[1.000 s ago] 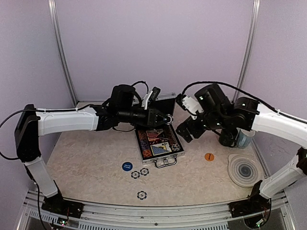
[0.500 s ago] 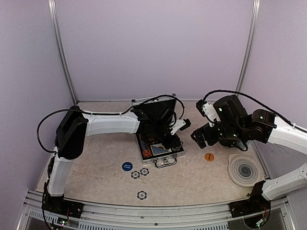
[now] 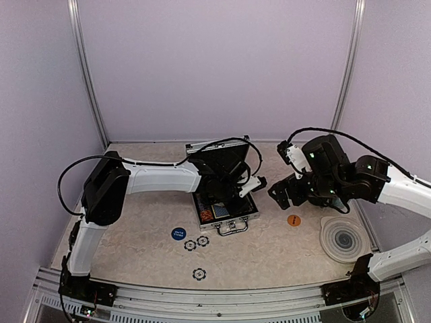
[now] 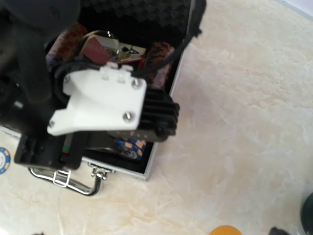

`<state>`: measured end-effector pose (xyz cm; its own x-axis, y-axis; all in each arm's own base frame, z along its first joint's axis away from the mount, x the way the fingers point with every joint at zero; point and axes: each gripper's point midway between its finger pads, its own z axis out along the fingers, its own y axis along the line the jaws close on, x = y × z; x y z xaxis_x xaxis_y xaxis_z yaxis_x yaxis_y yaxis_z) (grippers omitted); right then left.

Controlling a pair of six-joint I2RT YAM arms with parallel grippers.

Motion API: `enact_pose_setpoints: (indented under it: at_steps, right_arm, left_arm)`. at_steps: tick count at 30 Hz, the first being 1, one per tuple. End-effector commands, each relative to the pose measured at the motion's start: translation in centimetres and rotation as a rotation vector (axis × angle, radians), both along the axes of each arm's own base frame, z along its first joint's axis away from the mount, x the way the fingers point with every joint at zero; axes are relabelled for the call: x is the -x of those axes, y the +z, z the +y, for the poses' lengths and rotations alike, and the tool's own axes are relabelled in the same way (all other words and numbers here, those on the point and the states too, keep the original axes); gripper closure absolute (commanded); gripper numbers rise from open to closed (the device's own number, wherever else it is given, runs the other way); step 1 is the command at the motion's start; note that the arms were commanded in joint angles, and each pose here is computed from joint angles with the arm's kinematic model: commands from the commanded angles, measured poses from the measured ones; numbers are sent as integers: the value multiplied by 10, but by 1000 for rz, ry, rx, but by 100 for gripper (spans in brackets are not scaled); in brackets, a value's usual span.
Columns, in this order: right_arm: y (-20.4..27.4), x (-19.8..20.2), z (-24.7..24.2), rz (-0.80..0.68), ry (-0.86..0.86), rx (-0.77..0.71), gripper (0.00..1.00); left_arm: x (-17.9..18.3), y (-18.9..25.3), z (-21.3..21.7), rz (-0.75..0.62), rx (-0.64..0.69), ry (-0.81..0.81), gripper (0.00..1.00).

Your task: Pack up texas hold em set

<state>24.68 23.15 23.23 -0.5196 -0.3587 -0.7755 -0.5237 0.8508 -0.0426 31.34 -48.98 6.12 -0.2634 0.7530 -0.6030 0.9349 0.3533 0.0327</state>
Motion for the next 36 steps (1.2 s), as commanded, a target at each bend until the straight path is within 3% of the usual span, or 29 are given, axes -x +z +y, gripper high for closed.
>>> enact_pose_setpoints:
  at_steps: [1,5,10,19,28,36]
  right_arm:
    - [-2,-2,3,7,-1,-18,1]
    - [-6,-2,7,18,8,-19,1]
    - [-10,-2,11,27,30,-7,1]
    - [-20,1,16,34,89,28,1]
    - [-42,-8,35,77,132,89,1]
    - [-43,-13,48,84,156,84,1]
  left_arm:
    - [-5,-16,0,-44,-46,14,98]
    - [-11,-10,-3,-77,-36,46,81]
    - [-19,14,-8,-112,34,97,52]
    - [-31,80,22,-204,147,302,25]
    - [-73,138,76,-231,270,548,23]
    - [-119,150,115,-204,333,679,25]
